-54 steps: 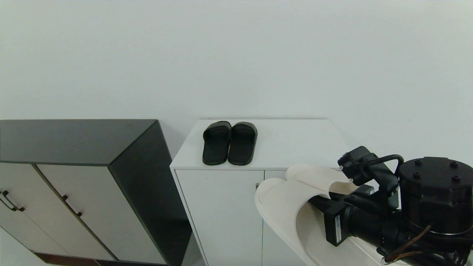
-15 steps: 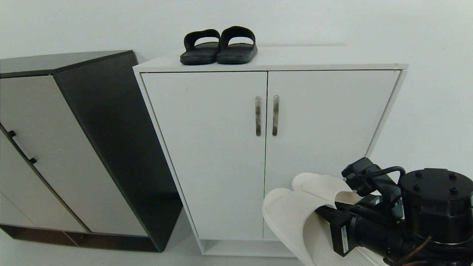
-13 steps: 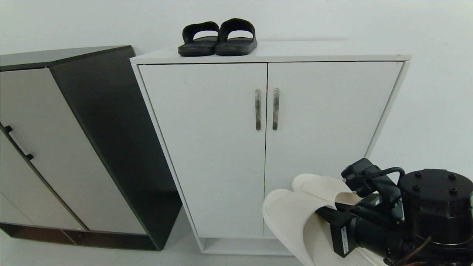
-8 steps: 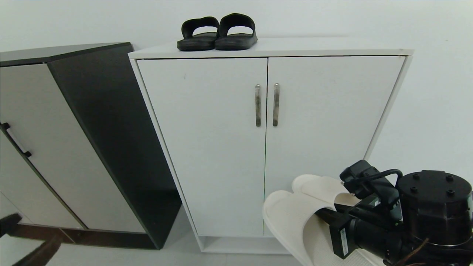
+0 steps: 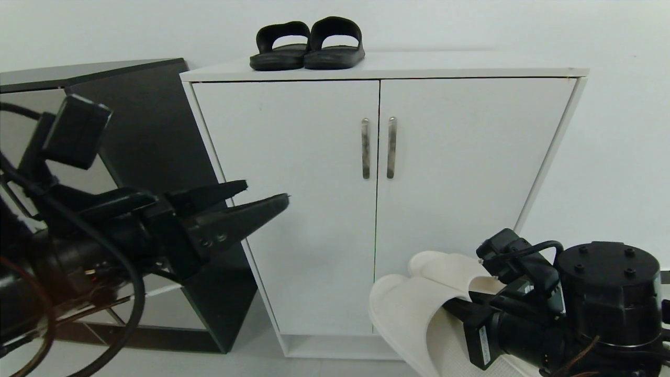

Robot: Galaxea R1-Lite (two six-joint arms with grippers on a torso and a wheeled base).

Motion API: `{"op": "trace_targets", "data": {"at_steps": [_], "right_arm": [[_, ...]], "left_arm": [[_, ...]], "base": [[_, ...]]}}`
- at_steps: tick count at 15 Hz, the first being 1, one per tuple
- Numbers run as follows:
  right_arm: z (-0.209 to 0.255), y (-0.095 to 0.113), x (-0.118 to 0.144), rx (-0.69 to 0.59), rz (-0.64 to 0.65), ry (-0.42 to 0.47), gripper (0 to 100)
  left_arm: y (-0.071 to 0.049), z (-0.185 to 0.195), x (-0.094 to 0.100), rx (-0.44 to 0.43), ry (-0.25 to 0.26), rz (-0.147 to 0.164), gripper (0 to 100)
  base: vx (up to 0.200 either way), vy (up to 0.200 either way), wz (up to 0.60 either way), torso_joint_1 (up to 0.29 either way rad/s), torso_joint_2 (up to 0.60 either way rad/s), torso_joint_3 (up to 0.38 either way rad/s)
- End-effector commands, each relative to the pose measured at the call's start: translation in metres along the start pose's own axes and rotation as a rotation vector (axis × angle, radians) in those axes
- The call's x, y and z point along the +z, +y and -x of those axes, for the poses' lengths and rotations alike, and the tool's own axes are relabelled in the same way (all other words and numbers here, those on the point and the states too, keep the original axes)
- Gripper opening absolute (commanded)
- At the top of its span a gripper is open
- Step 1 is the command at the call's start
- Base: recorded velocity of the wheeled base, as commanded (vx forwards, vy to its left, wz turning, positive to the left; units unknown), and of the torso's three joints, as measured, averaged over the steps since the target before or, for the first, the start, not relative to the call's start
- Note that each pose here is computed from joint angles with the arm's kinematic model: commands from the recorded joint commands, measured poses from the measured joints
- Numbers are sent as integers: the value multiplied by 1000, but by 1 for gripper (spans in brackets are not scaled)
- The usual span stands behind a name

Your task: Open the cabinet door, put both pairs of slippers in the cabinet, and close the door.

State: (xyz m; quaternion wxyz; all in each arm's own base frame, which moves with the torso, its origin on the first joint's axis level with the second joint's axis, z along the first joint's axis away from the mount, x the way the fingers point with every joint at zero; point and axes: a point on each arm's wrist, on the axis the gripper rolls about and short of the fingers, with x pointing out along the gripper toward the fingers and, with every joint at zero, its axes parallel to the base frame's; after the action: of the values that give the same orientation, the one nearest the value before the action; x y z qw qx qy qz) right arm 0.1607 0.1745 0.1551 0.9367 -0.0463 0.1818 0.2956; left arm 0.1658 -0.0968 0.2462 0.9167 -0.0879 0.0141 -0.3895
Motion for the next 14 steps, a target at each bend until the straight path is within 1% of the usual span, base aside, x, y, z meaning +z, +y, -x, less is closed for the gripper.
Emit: {"op": "trace_targets", "data": {"at_steps": [1,2,3,4,5,6,7,8,9,10,12,13,14], "right_arm": [[-3,3,-3,7,8,15,0],[-3,3,-3,9,10,17,0],[-3,3,-4,9,10,18,0],[-4,4,-4,13,8,8,0],[-7,5,-6,12,11,19,0],[-9,5,-9,12,12,29,0],[-10,5,-12,12,14,37,0],[-11,6,-12,18,16,34,0],[-10,8,-13,26,18,27,0],[-10,9,-12,34,20,21,0],[-9,13,-13,48,27,23,0],[-10,14,-13,53,29,24,0],[-11,16,-13,56,32,27,0]], "left_arm": [[-13,-42,-4,-94,53,28,100],[-18,-47,-3,-116,53,34,100],[-26,-59,-4,-148,60,45,100],[-26,-81,-9,-156,85,55,100],[-24,-95,-12,-156,99,58,100],[-26,-104,-13,-169,103,58,100],[-28,-111,-9,-186,92,59,100],[-28,-121,-3,-209,90,70,100],[-29,-129,1,-246,106,92,100],[-28,-137,6,-282,125,122,100],[-29,-149,18,-343,134,145,100],[-28,-155,24,-360,140,157,100],[-28,-160,26,-365,150,163,100]], "base": [[0,0,0,0,0,0],[0,0,0,0,0,0],[0,0,0,0,0,0],[0,0,0,0,0,0],[0,0,0,0,0,0],[0,0,0,0,0,0],[0,0,0,0,0,0],[0,0,0,0,0,0],[0,0,0,0,0,0],[0,0,0,0,0,0],[0,0,0,0,0,0],[0,0,0,0,0,0],[0,0,0,0,0,0]]}}
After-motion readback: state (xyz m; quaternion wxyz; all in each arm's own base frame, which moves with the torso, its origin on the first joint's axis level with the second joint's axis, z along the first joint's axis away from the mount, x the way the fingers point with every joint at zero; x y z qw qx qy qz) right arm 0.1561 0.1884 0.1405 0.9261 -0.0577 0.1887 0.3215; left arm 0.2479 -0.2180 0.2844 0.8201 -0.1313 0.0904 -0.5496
